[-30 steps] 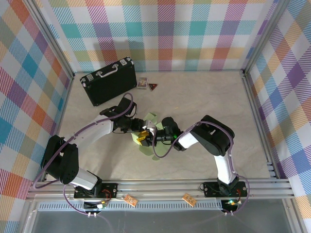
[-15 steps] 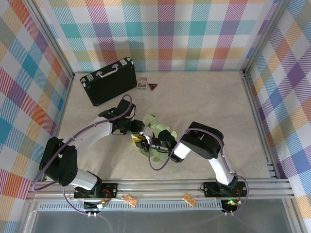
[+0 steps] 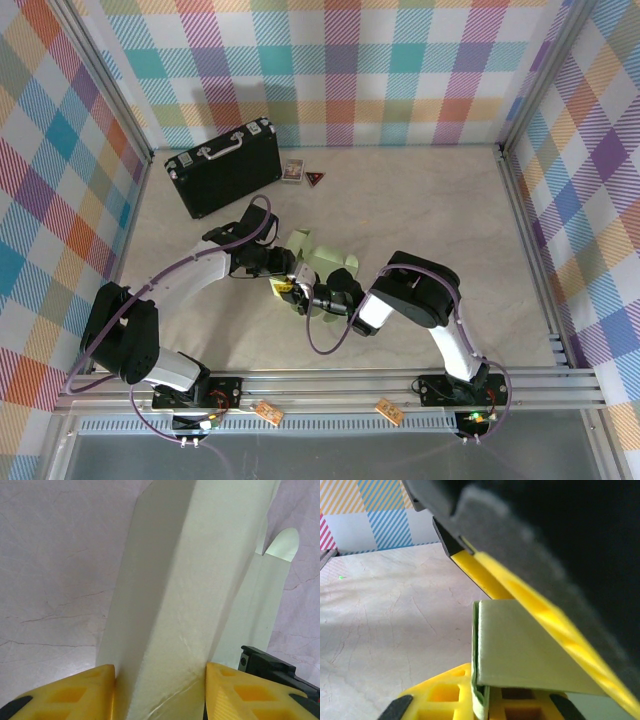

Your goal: Fold the paper box

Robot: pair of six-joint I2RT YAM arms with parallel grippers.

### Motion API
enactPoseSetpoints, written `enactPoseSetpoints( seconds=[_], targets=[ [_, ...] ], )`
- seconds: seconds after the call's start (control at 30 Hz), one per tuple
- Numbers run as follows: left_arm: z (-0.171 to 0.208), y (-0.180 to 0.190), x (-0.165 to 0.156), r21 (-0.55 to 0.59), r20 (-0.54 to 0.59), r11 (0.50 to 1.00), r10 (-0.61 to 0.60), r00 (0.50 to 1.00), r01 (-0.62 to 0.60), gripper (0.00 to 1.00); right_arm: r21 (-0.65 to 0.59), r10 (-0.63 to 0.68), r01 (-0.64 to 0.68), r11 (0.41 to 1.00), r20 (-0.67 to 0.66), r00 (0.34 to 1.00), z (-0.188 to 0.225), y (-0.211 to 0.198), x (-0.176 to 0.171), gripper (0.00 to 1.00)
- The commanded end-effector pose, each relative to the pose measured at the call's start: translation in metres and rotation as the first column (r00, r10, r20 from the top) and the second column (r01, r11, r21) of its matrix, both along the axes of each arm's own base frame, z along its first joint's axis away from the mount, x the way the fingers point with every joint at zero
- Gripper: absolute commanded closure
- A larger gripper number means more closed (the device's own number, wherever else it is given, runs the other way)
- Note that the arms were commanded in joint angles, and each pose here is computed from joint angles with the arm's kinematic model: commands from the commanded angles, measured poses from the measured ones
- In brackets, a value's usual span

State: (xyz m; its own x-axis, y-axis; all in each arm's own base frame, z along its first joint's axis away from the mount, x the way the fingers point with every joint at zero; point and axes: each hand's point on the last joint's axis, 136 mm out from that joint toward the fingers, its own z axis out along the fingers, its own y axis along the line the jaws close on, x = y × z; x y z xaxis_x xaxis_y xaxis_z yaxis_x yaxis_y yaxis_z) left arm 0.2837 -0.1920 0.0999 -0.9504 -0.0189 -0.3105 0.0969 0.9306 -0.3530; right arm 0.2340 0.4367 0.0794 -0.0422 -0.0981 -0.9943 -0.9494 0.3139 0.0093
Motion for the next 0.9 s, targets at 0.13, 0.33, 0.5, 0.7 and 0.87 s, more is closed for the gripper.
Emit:
enactPoseSetpoints(
  seconds=[0.13,0.33,0.5,0.7,0.87],
  targets=[
    [-0.020,0.003,-0.028,0.017,-0.122,1.000,-0.009,0.992,0.011,0.54,-0.036,-0.028,0.025,0.999,-0.078,0.997,-0.023,-0.012,-0.012,0.63],
    [-0.021,0.003,-0.029,0.011,-0.126,1.000,-0.008,0.992,0.009,0.54,-0.059,-0.074,0.070,0.996,-0.060,0.995,-0.031,-0.011,-0.008,0.83],
    [-0.021,0.003,-0.029,0.013,-0.128,1.000,-0.009,0.992,0.011,0.54,-0.059,-0.055,0.052,0.997,-0.039,0.998,-0.031,-0.005,-0.008,1.00],
    [-0.019,0.003,-0.028,0.011,-0.123,1.000,-0.008,0.992,0.009,0.54,-0.056,-0.033,0.030,0.998,-0.058,0.998,-0.032,-0.005,-0.012,0.79],
    [-0.020,0.003,-0.027,0.010,-0.123,1.000,-0.009,0.992,0.010,0.54,-0.062,-0.056,0.049,0.997,-0.103,0.993,-0.043,-0.005,-0.009,0.65]
  ],
)
